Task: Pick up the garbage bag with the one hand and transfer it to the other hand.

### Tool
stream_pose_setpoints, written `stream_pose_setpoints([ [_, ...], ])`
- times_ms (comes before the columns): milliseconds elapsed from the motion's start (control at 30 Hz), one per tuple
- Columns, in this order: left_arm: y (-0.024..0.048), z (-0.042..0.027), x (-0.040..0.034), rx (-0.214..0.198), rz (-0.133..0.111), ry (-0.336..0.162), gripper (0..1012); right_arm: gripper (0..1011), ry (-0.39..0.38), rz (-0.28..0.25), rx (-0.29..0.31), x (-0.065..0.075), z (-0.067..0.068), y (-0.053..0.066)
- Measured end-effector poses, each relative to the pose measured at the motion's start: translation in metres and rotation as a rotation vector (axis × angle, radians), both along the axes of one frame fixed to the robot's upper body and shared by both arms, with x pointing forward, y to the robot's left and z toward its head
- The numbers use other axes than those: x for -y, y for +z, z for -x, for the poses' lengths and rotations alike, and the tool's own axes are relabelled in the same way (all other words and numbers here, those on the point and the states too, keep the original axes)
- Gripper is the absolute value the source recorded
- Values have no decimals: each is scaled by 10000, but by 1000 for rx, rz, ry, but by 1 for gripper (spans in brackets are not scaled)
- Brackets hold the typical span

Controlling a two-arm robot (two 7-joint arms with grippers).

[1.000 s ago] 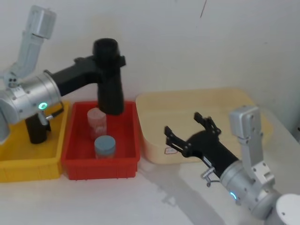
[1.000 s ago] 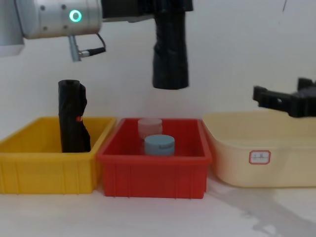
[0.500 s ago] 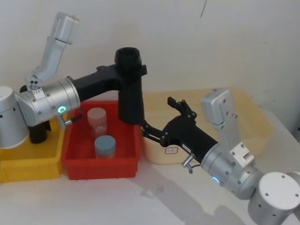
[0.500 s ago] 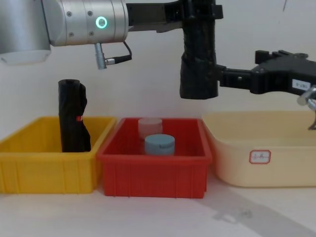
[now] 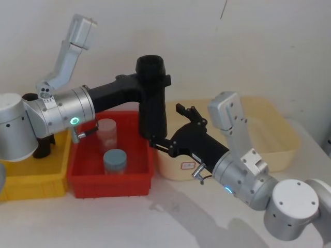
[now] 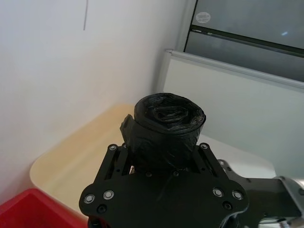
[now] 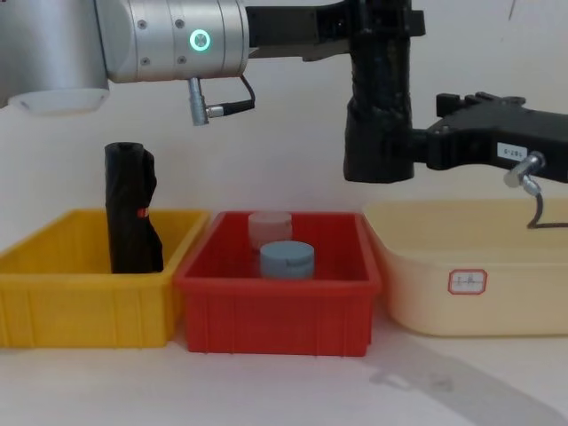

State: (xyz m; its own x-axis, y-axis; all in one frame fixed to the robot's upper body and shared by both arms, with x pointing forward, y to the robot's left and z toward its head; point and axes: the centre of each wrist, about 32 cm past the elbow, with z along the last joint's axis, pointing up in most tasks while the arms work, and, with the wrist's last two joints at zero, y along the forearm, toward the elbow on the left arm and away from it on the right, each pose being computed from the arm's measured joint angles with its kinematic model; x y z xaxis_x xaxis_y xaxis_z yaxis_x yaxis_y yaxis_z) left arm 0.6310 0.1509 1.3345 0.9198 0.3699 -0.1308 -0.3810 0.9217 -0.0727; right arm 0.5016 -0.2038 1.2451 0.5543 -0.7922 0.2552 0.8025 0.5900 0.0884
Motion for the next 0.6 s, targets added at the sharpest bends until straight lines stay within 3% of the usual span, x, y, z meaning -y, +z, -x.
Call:
stream_pose_setpoints([
  [333, 0, -16, 39, -8, 6, -52, 429, 1004, -5, -7, -17, -49, -95, 9],
  [600, -9, -28, 60, -13, 10, -81, 429, 1004, 7, -50, -34, -111, -149, 40],
])
